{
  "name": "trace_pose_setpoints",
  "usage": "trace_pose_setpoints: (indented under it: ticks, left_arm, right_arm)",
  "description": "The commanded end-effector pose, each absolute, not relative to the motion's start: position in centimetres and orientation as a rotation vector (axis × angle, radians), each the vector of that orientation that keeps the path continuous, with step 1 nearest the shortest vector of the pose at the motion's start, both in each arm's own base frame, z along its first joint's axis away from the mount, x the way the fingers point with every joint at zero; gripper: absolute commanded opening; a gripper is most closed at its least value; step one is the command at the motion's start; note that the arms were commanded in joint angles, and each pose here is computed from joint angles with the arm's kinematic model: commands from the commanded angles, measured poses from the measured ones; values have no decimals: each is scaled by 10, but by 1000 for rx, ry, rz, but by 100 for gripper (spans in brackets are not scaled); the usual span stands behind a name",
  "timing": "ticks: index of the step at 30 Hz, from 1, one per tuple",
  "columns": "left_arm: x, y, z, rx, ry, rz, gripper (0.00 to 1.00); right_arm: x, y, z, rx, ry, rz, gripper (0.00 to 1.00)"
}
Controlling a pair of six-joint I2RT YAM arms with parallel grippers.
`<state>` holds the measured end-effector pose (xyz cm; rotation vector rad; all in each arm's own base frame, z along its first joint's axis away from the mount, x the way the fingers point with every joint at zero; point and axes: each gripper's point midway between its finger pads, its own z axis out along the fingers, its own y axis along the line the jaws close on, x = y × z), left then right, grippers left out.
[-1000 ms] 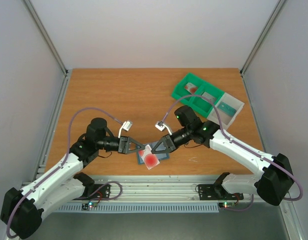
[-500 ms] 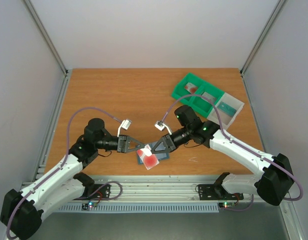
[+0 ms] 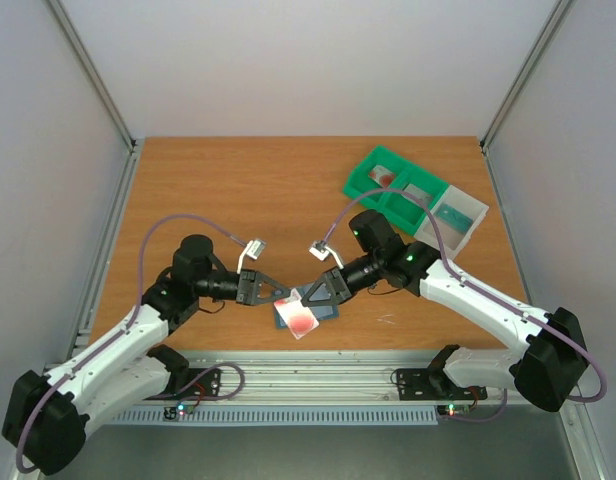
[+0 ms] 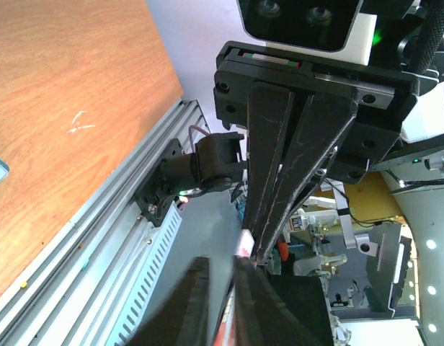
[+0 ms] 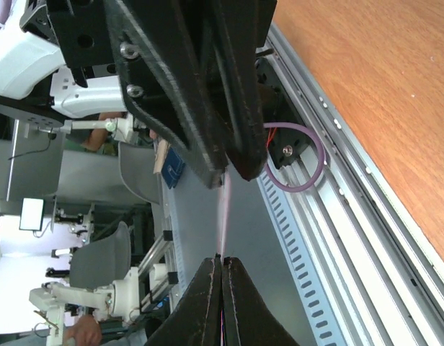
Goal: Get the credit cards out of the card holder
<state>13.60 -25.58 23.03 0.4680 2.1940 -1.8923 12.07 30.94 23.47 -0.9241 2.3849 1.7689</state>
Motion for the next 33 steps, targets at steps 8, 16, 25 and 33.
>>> trace_pose_setpoints:
  ticks: [8, 16, 25, 33]
  left_arm:
    - [136, -258, 243, 521, 2139, -1905, 0]
    - [163, -256, 229, 367, 2160, -1760, 0]
    - [212, -244, 248, 128, 2053, -1547, 0]
    - [235, -225, 284, -38, 1892, -1460, 0]
  right_arm:
    - [131, 314, 243, -906, 2335, 1717, 4]
    - [164, 305, 236, -621, 2405, 1570, 40]
    - [203, 303, 234, -211, 2382, 1524, 53]
    - [215, 306, 248, -63, 2263, 1640, 61]
